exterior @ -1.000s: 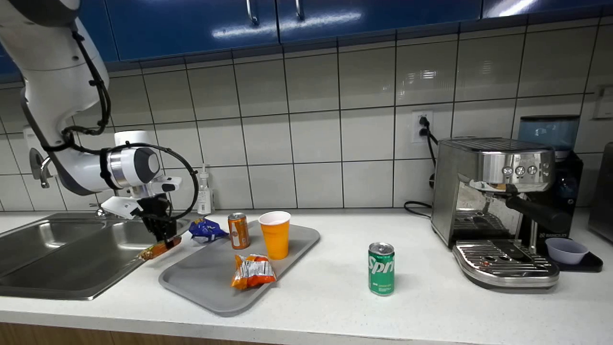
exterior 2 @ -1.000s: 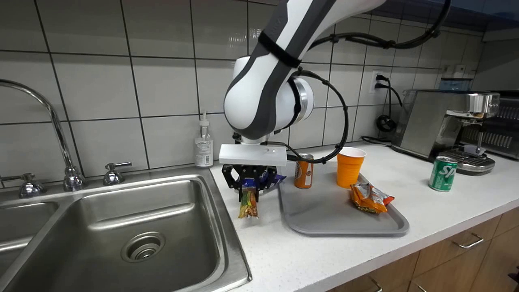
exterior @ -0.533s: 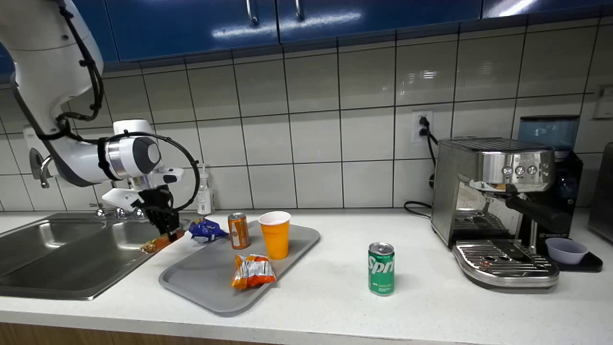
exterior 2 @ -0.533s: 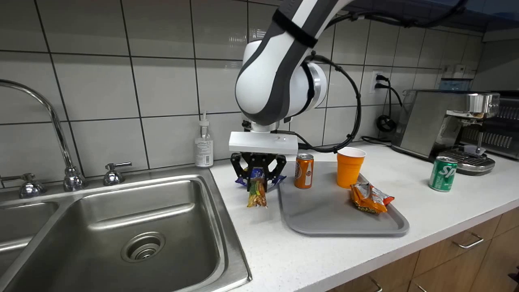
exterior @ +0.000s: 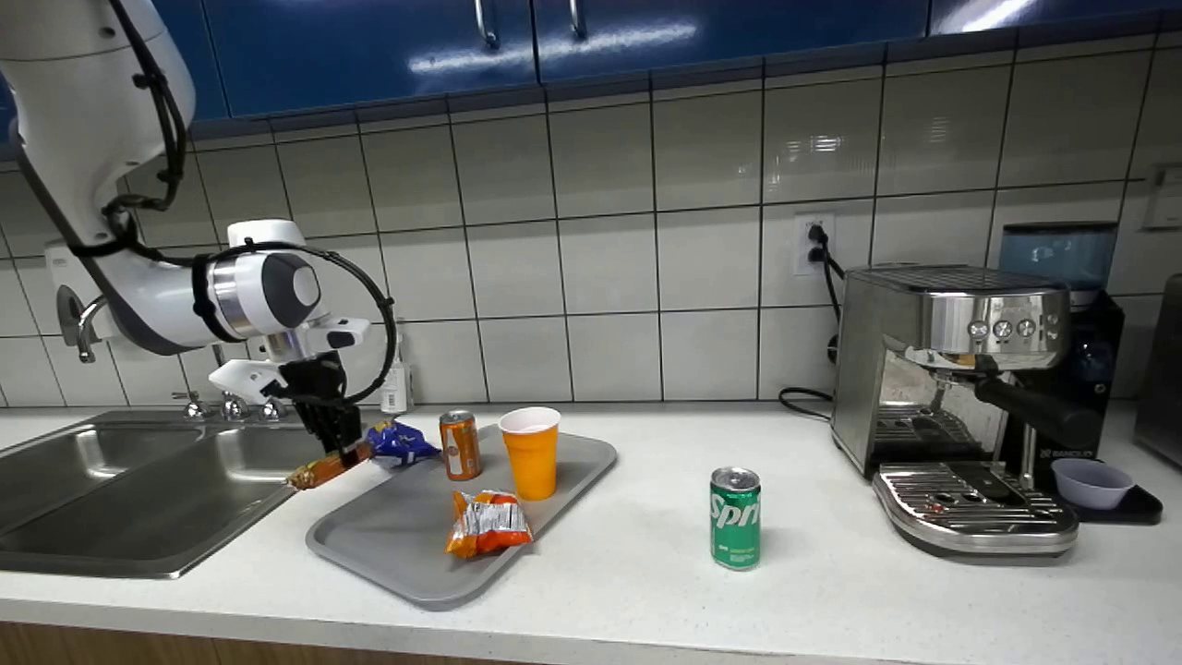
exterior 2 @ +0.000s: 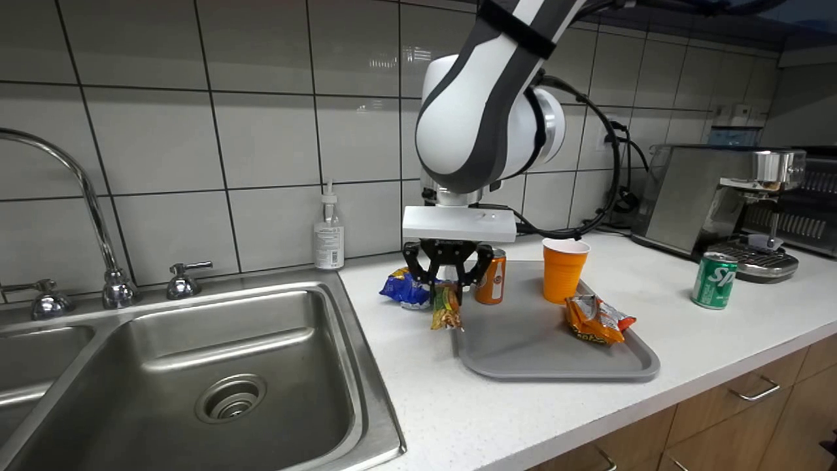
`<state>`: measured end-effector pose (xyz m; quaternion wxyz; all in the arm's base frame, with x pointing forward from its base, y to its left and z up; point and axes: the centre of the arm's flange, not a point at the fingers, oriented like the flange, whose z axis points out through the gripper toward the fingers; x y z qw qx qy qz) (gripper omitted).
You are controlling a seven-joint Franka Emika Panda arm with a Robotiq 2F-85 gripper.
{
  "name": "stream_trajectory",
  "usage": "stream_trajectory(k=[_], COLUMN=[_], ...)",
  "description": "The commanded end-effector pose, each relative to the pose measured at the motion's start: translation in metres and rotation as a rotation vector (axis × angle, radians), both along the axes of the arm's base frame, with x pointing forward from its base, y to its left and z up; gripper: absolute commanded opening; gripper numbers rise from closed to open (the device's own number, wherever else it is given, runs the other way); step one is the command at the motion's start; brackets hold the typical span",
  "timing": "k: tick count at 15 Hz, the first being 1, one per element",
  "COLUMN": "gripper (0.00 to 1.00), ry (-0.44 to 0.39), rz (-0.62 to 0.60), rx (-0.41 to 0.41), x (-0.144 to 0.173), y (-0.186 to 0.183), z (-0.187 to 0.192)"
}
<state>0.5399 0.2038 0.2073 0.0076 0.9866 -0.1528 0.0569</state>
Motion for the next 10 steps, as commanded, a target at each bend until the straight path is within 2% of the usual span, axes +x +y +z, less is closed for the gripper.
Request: stream_trajectory(k=[1,10], gripper=[0.17,0.17], ry=[-0.028,-0.019], rz=[-0.039,-0.115], rx=[-0.012,-0.031], x=[-0.018,-0.020], y=[-0.022,-0.074], z=[0.014,0.007])
